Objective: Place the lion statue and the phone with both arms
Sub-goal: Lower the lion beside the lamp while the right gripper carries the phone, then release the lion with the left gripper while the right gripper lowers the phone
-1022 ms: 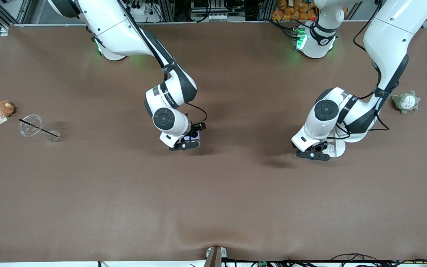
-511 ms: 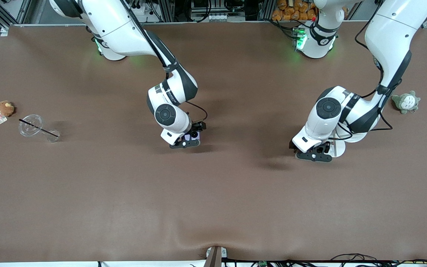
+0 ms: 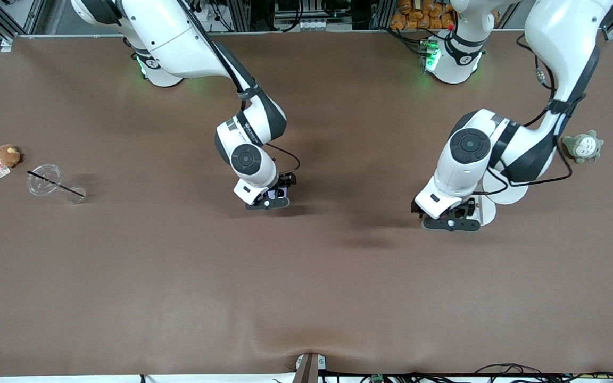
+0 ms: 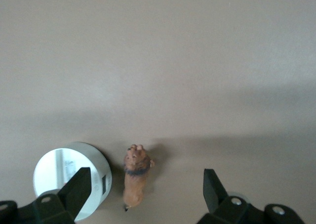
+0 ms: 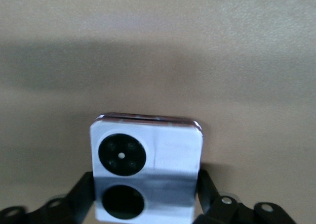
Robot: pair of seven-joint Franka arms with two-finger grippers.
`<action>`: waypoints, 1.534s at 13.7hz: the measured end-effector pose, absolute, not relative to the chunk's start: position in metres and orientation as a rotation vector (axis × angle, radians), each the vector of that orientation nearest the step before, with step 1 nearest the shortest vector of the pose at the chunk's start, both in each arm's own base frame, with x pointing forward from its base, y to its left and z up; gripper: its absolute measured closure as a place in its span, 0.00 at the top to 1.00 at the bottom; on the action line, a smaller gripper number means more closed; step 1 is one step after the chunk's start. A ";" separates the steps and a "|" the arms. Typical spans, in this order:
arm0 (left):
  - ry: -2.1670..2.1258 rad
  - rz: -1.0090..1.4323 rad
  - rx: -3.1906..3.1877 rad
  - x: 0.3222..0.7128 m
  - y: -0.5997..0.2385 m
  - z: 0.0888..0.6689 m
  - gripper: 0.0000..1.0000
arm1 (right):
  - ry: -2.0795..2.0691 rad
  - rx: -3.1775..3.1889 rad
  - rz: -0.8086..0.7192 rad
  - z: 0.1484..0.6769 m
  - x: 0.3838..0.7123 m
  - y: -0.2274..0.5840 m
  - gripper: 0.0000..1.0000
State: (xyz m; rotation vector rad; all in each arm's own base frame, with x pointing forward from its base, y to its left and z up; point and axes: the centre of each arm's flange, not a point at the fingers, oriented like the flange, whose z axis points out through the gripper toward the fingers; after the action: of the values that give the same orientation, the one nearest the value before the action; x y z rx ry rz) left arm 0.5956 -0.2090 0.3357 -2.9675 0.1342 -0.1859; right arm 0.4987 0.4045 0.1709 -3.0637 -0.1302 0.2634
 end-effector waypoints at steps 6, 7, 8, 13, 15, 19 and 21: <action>0.002 -0.195 -2.910 0.623 -0.210 0.452 1.00 | -0.092 -3.097 0.353 0.175 0.504 0.395 0.83; -0.023 -0.198 -2.905 0.626 -0.209 0.471 1.00 | -0.073 -3.107 0.411 0.184 0.511 0.387 0.83; -0.042 -0.201 -2.903 0.627 -0.207 0.488 1.00 | -0.044 -3.111 0.467 0.202 0.521 0.374 0.83; -0.075 -0.214 -2.949 0.624 -0.215 0.533 1.00 | 0.012 -3.065 0.605 0.292 0.569 0.261 0.83; -0.094 -0.209 -2.990 0.622 -0.213 0.546 1.00 | 0.011 -3.048 0.671 0.298 0.583 0.200 0.83; -0.180 -0.172 -3.113 0.616 -0.151 0.596 1.00 | -0.030 -3.110 0.708 0.299 0.602 0.082 0.83; -0.213 -0.120 -3.151 0.600 -0.115 0.625 1.00 | -0.079 -3.113 0.697 0.298 0.607 0.039 0.83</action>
State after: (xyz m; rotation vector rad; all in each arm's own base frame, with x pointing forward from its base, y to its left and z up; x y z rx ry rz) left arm 0.5998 -0.1152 0.6246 -3.1512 -0.2130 -0.1201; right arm 0.6067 0.0387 0.2978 -3.1126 -0.0791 0.6968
